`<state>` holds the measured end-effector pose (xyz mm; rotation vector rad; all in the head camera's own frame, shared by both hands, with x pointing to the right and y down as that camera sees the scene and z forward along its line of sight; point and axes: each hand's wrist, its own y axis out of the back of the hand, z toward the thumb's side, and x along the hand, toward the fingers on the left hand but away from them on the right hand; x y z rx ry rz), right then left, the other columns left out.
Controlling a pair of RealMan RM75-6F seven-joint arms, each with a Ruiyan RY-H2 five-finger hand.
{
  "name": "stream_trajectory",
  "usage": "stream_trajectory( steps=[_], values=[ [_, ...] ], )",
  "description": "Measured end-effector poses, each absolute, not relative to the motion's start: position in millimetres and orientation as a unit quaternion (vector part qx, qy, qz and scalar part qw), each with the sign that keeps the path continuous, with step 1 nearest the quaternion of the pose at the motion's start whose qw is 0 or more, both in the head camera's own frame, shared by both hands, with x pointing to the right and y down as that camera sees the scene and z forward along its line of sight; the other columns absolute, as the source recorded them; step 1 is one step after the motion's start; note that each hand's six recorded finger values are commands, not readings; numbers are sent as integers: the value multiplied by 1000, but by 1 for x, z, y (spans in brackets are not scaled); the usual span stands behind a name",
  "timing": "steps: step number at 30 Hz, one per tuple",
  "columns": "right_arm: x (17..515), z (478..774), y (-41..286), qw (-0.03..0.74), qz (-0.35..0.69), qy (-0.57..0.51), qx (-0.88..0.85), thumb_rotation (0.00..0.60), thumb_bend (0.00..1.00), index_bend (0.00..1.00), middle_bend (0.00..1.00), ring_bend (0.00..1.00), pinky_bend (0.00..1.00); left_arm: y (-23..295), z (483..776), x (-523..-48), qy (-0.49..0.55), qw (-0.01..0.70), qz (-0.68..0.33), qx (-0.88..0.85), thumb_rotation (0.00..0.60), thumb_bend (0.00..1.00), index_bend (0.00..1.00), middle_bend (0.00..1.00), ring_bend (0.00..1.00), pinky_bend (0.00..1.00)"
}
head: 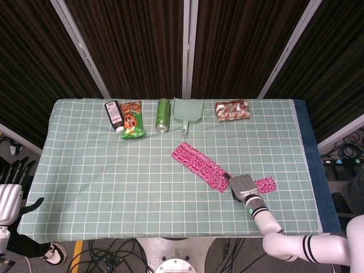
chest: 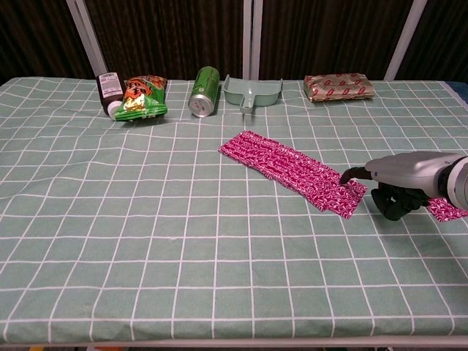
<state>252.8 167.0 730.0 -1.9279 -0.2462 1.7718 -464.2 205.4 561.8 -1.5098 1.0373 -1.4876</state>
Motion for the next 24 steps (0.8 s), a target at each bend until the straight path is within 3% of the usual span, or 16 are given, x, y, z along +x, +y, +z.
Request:
stream_trajectory(
  steps=[24],
  values=[
    [240, 714, 199, 282, 627, -60, -724, 600, 990, 101, 858, 836, 759, 206, 559, -461, 409, 384, -579, -592, 600, 167, 80, 11, 0, 110]
  ],
)
